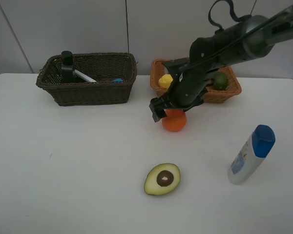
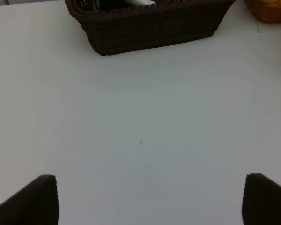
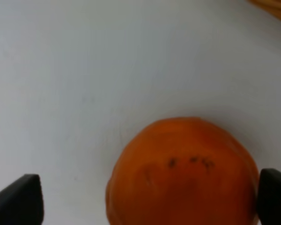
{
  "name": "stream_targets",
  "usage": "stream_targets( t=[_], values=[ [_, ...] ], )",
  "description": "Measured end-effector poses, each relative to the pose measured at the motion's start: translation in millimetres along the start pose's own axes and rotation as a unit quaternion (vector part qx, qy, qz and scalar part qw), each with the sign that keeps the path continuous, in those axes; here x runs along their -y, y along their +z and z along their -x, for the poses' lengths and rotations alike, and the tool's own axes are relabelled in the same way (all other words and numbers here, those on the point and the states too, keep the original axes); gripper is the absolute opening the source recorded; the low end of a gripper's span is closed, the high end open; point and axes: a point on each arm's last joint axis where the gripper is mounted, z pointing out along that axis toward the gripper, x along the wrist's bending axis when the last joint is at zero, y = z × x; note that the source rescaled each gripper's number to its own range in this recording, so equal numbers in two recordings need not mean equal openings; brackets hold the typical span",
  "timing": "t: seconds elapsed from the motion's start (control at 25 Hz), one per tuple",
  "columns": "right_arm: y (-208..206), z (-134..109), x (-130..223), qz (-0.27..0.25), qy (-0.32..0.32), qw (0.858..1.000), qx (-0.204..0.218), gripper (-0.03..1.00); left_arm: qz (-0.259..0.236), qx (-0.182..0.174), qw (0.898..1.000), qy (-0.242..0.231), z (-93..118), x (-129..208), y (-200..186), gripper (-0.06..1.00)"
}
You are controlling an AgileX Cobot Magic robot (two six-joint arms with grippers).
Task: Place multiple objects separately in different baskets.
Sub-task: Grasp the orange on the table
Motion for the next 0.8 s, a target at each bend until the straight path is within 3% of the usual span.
stream_targets(
  t=[0.24,0.48,0.56,0.68,0.8],
  values=[
    [28.7,0.3,10.8,-0.036,-0.002,0.999,0.003,1.0,0.0,0.0,1.0,0.0,0.0,0.0,0.0,1.0],
    [36.1,0.7,12.6,-0.038,-0.006,0.999,0.004,1.0,0.0,0.0,1.0,0.0,0.0,0.0,0.0,1.0],
    [36.0,0.8,12.3,-0.037,-0.007,0.999,0.005,0.95,0.0,0.0,1.0,0.0,0.0,0.0,0.0,1.0],
    [36.0,1.2,11.8,-0.035,-0.011,0.999,0.007,0.74,0.0,0.0,1.0,0.0,0.0,0.0,0.0,1.0],
    [35.2,1.3,11.6,-0.035,-0.012,0.999,0.008,0.74,0.0,0.0,1.0,0.0,0.0,0.0,0.0,1.0]
  ],
)
